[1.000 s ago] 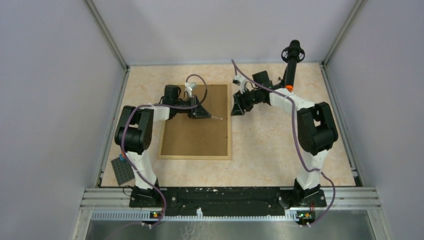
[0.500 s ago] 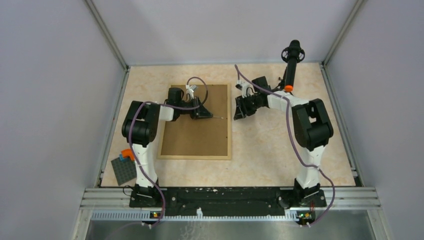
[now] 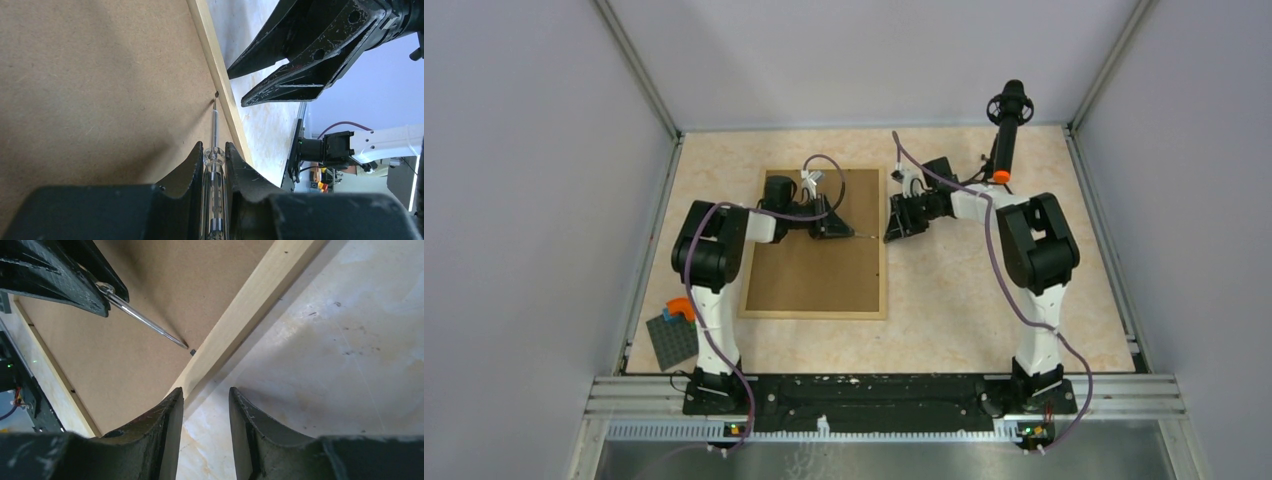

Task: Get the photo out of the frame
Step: Adjust the screwdriver, then release the photo frame item from the photo frame.

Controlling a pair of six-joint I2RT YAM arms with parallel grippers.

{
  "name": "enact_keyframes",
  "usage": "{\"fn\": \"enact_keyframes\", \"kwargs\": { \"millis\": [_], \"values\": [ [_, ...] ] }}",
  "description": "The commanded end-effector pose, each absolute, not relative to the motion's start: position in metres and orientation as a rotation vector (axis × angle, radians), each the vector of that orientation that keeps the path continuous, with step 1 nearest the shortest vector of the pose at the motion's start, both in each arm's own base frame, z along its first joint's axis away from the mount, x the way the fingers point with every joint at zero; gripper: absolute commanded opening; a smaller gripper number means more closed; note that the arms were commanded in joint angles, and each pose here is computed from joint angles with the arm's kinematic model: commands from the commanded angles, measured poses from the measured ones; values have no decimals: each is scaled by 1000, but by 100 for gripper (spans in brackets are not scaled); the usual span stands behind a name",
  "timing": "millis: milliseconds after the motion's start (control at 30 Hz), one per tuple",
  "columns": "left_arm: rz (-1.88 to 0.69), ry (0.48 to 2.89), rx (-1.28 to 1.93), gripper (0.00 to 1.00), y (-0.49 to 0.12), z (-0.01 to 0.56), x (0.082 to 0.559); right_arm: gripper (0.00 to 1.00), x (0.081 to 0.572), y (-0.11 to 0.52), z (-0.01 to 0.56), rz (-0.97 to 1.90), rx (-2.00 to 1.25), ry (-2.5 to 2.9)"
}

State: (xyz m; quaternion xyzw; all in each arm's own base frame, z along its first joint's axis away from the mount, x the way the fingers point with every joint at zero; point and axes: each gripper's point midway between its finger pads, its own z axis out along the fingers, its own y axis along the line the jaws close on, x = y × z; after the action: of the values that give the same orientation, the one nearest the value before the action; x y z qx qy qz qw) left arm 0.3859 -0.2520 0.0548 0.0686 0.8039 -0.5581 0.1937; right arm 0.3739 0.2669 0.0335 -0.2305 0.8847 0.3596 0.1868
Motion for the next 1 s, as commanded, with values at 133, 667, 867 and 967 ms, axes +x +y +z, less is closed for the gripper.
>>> {"fn": "enact_keyframes", "kwargs": {
  "millis": [133,667,867,967],
  "values": [
    [-1562,2264,213,0,-259,44,387,35,379,286,36,1050,-658,2459],
    [-1559,2291,197,0,-270,32,386,12,374,301,19,1044,-702,2484],
    [-1581,2250,327,0,-295,45,375,2,370,312,12,1047,-727,2495],
    [-1581,2238,358,0,-304,49,372,0,371,312,10,1031,-724,2503]
  ]
}}
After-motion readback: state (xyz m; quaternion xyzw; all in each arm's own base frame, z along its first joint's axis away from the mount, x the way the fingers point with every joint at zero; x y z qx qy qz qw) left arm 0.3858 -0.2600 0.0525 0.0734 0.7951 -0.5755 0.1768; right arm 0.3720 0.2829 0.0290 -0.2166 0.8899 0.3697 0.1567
